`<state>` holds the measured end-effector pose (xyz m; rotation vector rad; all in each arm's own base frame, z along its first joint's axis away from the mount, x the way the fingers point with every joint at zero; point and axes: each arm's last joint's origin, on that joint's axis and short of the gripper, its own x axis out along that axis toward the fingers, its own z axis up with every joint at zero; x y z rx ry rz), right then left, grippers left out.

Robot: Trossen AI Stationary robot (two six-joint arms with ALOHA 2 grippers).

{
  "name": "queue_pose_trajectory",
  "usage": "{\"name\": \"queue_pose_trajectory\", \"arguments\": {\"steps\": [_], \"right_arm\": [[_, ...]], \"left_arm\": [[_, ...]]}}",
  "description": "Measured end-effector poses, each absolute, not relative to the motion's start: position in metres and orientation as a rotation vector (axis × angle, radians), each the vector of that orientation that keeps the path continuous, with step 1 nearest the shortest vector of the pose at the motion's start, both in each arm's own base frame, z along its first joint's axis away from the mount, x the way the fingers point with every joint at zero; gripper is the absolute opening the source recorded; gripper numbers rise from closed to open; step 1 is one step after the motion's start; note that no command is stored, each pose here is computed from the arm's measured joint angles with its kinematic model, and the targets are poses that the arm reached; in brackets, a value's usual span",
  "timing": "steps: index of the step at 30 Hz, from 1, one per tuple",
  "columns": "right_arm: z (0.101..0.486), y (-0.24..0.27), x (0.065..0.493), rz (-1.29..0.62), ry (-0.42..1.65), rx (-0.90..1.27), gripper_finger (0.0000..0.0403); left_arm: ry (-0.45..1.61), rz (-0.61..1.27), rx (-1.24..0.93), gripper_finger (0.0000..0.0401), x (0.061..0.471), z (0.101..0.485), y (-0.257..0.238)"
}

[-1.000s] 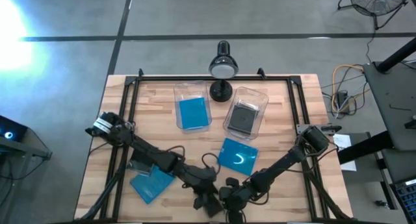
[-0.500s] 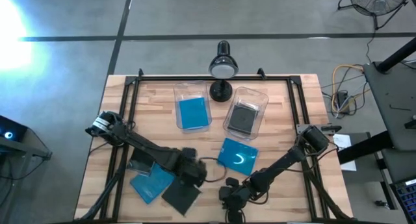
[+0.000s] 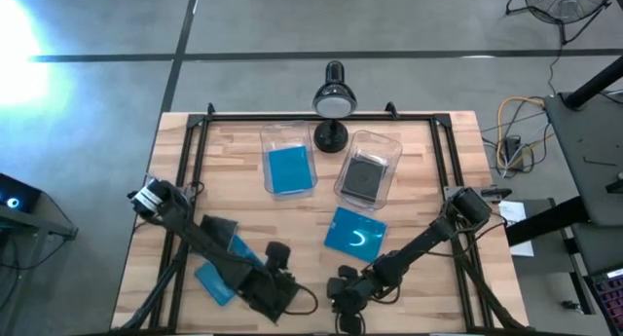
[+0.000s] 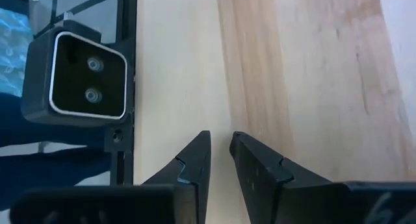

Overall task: Pick & place jewel cases by type
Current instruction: Put the black CD case into the right transparent bin

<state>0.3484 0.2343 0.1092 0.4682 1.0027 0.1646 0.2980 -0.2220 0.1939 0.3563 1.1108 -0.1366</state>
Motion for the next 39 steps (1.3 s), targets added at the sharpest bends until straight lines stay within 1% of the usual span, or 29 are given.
{"name": "queue_pose_trajectory", "arguments": {"steps": [4, 11, 17, 24, 27, 30, 34, 37, 39], "right_arm": [[0.109, 0.234, 0.349, 0.155, 0.994, 0.466, 0.0068], [0.109, 0.233, 0.349, 0.150, 0.993, 0.470, 0.0068], [0.109, 0.233, 0.349, 0.146, 1.006, 0.468, 0.0068], [0.111, 0.231, 0.343, 0.121, 1.069, 0.480, 0.0068], [0.114, 0.232, 0.341, 0.110, 1.077, 0.485, 0.0068], [0.119, 0.232, 0.337, 0.107, 1.084, 0.481, 0.0068], [0.123, 0.230, 0.333, 0.065, 1.096, 0.468, 0.0068], [0.124, 0.230, 0.332, 0.048, 1.103, 0.487, 0.0068], [0.124, 0.230, 0.332, 0.038, 1.101, 0.508, 0.0068]], "left_arm": [[1.124, -0.097, 0.322, 0.0214, 0.296, 0.179, -0.215], [1.044, -0.128, 0.253, 0.0213, 0.300, 0.166, -0.215], [0.986, -0.091, 0.190, 0.0213, 0.313, 0.152, -0.201], [0.930, -0.019, 0.164, 0.0214, 0.332, 0.144, -0.177], [0.896, 0.058, 0.157, 0.0213, 0.340, 0.145, -0.163], [0.862, 0.146, 0.140, 0.0214, 0.350, 0.153, -0.150], [0.805, 0.185, 0.093, 0.0213, 0.360, 0.188, -0.144], [0.816, 0.180, 0.099, 0.0213, 0.359, 0.216, -0.147], [0.869, 0.193, 0.088, 0.0213, 0.355, 0.229, -0.147]]}}
